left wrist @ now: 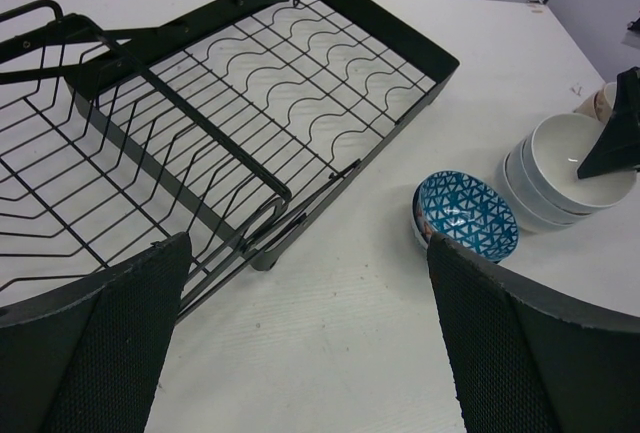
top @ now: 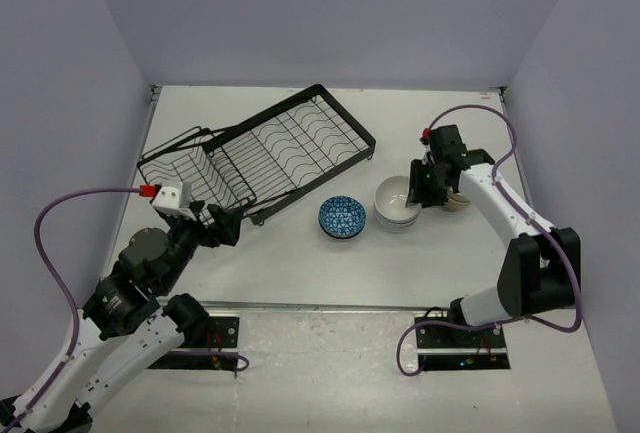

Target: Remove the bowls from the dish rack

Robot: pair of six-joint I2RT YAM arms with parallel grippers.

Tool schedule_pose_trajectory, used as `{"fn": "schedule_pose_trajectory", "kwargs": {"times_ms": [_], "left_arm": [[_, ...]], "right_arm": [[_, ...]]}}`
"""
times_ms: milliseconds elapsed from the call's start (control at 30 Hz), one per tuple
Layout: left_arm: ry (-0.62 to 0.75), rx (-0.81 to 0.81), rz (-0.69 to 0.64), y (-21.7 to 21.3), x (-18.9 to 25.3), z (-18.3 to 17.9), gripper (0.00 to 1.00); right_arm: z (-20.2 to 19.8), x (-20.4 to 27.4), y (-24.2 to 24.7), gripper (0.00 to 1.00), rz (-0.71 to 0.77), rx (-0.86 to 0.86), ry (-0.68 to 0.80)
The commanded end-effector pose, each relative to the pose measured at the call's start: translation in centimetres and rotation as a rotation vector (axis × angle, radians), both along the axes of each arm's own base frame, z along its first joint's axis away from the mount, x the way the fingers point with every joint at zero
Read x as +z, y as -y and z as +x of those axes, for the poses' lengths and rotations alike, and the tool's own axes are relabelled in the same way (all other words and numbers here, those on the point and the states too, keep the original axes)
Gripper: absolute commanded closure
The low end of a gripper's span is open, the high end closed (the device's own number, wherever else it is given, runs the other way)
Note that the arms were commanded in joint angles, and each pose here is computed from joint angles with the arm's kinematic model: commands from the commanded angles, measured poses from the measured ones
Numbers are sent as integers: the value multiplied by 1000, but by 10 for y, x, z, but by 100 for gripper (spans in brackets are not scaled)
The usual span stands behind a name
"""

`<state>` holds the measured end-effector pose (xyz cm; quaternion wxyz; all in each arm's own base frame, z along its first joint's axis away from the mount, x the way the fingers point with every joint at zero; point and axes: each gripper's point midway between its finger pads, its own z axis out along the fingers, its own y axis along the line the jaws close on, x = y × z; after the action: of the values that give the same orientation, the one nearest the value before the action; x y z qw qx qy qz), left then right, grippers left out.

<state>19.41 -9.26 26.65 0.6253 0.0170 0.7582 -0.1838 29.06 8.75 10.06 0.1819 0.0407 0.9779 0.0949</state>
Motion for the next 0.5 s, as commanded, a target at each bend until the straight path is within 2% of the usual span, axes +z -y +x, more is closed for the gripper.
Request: {"fn": "schedule_pose_trajectory", "kwargs": {"times_ms": [0, 67, 300, 367, 467], "left_arm": [[37, -7, 6, 2, 7, 4, 0], [35, -12, 9, 3, 6, 4, 0], [28, -20, 15, 6, 4, 5, 0], [28, -20, 15, 6, 4, 5, 0], [31, -22, 12, 6, 5, 5, 0]], "right_arm": [[1, 17, -2, 60, 21, 5, 58], [0, 20, 1, 55, 6, -4, 64], [-2, 31, 10, 57, -29, -29, 98], [-3, 32, 11, 62, -35, -34, 100], [-6, 31, 16, 79, -56, -46, 94]]}}
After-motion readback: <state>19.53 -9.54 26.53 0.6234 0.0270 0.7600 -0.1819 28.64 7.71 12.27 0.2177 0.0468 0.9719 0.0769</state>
